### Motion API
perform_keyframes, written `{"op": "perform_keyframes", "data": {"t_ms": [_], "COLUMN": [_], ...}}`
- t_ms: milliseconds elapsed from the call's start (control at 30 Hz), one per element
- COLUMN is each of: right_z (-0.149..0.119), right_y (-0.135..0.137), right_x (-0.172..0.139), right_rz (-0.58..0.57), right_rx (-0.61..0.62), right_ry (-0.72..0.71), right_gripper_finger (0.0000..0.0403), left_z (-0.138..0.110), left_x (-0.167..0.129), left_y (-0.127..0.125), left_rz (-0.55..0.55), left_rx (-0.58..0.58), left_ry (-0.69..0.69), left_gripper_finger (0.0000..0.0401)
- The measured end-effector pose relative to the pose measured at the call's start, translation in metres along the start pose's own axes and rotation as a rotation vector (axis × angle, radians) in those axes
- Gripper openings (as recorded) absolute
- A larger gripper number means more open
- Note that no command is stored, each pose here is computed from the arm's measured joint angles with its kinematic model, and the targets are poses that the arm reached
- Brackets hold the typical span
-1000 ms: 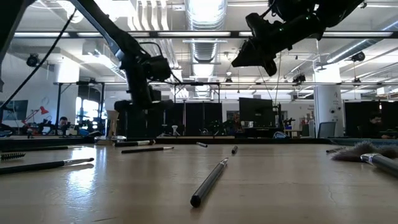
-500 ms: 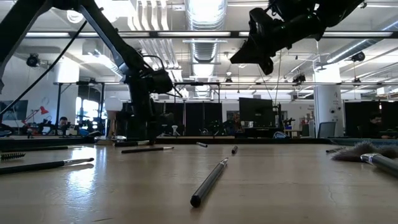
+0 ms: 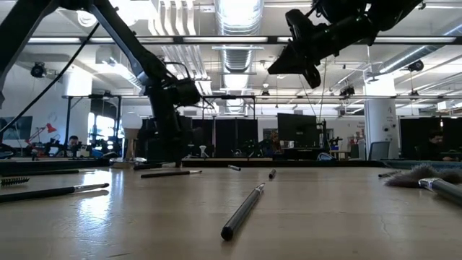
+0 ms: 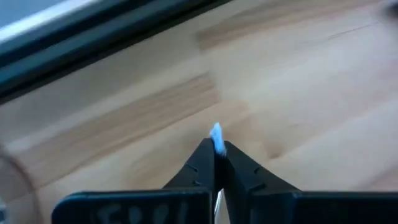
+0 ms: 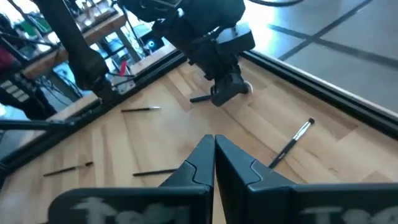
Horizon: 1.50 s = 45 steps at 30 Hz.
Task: Put items in baskets/containers
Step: Put the foundation brush into the brush holder
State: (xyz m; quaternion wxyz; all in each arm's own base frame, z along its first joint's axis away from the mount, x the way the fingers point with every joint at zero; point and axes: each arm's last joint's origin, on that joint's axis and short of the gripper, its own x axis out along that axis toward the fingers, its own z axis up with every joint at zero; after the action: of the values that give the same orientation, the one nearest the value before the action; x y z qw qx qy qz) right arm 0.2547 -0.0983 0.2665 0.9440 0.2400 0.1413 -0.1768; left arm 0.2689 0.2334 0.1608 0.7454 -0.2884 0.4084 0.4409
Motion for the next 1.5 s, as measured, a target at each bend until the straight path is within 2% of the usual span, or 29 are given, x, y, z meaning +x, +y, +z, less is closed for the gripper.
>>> {"op": "perform_keyframes", "data": {"t_ms": [167,267,367,500,633,733,833,900,1067,1300,1500], "right_z": [0.006,0.013,0.015,0.015,0.017,0.02,0.024,0.027,0.035,0.052,0.064], "right_y": [0.004,0.007,0.009,0.01,0.011,0.013,0.017,0.019,0.024,0.038,0.054], "right_x": [-0.012,-0.024,-0.036,-0.044,-0.047,-0.048,-0.052,-0.054,-0.06,-0.064,-0.045], "right_rz": [0.015,0.093,0.179,0.284,0.298,0.322,0.378,0.401,0.452,0.557,0.591], "right_rx": [-0.047,-0.076,-0.14,-0.15,-0.099,-0.035,-0.04,-0.044,-0.03,-0.068,-0.068], "right_ry": [-0.034,-0.049,-0.053,-0.029,-0.033,-0.054,-0.082,-0.106,-0.172,-0.194,-0.164], "right_gripper_finger": [0.0008,0.0008,0.0008,0.0008,0.0008,0.0009,0.0015,0.0026,0.0073,0.0136,0.0162], "left_z": [0.011,0.017,0.023,0.023,0.015,0.008,-0.002,-0.008,-0.015,-0.013,-0.012], "left_x": [-0.036,-0.071,-0.108,-0.16,-0.194,-0.206,-0.213,-0.216,-0.232,-0.242,-0.245], "left_y": [-0.003,-0.011,-0.027,-0.06,-0.087,-0.102,-0.115,-0.123,-0.134,-0.137,-0.137], "left_rz": [-0.053,-0.137,-0.284,-0.579,-0.789,-0.902,-0.953,-0.986,-1.115,-1.164,-1.23], "left_rx": [-0.033,-0.075,-0.071,-0.105,-0.092,-0.115,-0.083,-0.065,-0.107,-0.108,-0.046], "left_ry": [-0.104,-0.211,-0.404,-0.665,-0.832,-0.869,-0.878,-0.883,-0.936,-0.959,-0.94], "left_gripper_finger": [0.0005,0.0004,0.0004,0.0005,0.0005,0.0005,0.0005,0.0005,0.0005,0.0005,0.0005]}}
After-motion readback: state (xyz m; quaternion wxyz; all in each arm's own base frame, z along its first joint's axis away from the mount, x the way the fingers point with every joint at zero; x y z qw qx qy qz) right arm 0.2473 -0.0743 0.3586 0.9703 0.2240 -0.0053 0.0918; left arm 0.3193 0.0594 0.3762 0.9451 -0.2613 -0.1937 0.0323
